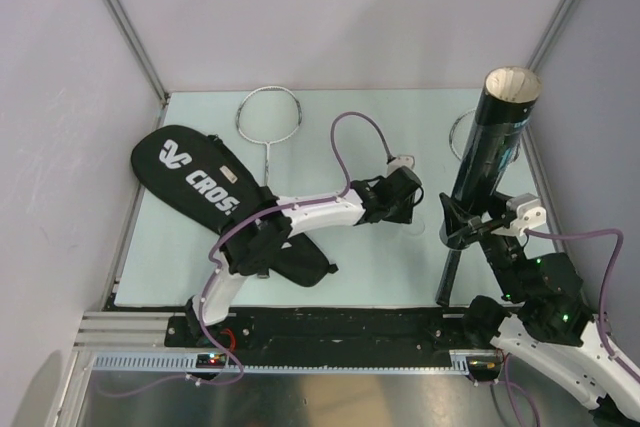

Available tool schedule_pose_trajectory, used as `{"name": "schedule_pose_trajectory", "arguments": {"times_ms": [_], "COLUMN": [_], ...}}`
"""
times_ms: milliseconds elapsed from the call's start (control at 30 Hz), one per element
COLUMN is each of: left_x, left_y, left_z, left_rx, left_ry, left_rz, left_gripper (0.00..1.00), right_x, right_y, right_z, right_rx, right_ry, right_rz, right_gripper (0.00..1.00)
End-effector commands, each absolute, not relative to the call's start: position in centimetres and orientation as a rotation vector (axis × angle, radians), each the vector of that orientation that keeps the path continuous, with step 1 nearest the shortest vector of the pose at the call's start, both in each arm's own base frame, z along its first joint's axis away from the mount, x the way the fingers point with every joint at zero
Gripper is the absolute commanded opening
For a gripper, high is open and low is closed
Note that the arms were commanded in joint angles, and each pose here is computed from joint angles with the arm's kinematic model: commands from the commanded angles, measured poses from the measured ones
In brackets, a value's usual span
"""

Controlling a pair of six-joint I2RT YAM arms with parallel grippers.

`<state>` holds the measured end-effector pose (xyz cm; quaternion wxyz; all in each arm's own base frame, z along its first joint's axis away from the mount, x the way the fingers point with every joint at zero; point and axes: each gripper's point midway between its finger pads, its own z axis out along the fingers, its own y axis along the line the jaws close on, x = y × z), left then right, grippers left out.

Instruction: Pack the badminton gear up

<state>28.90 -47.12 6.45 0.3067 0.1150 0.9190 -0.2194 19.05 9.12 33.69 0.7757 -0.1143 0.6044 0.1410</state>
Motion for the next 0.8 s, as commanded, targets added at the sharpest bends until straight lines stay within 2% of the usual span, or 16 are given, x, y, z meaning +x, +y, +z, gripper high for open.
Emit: {"name": "schedule_pose_trajectory", "arguments": {"times_ms": [0,467,633,767], "left_x": [29.2,27.6,27.7,27.9], "left_y": [-47.8,-46.9,-46.6,-45.1], "left_z": [6.6,1.9,1.8,2.4], "left_rx": [0.247,0.3,0.33,0.338], "left_ry": [2.397,2.484,2.482,2.471], "left_rz": [-0.565,-0.48,-0.455,-0.39], "left_gripper": [0.46,0.41,0.22,0.1], "right_x": [17.8,17.4,17.5,17.6], "right_y": [7.5,6.7,6.9,7.2], "right_z": [37.0,36.8,36.6,36.4], "right_rx": [-0.2,-0.196,-0.203,-0.202], "right_ry": [1.212,1.208,1.216,1.224], "right_rz": [0.326,0.313,0.313,0.323], "right_gripper": [0.25,0.26,0.26,0.26]}}
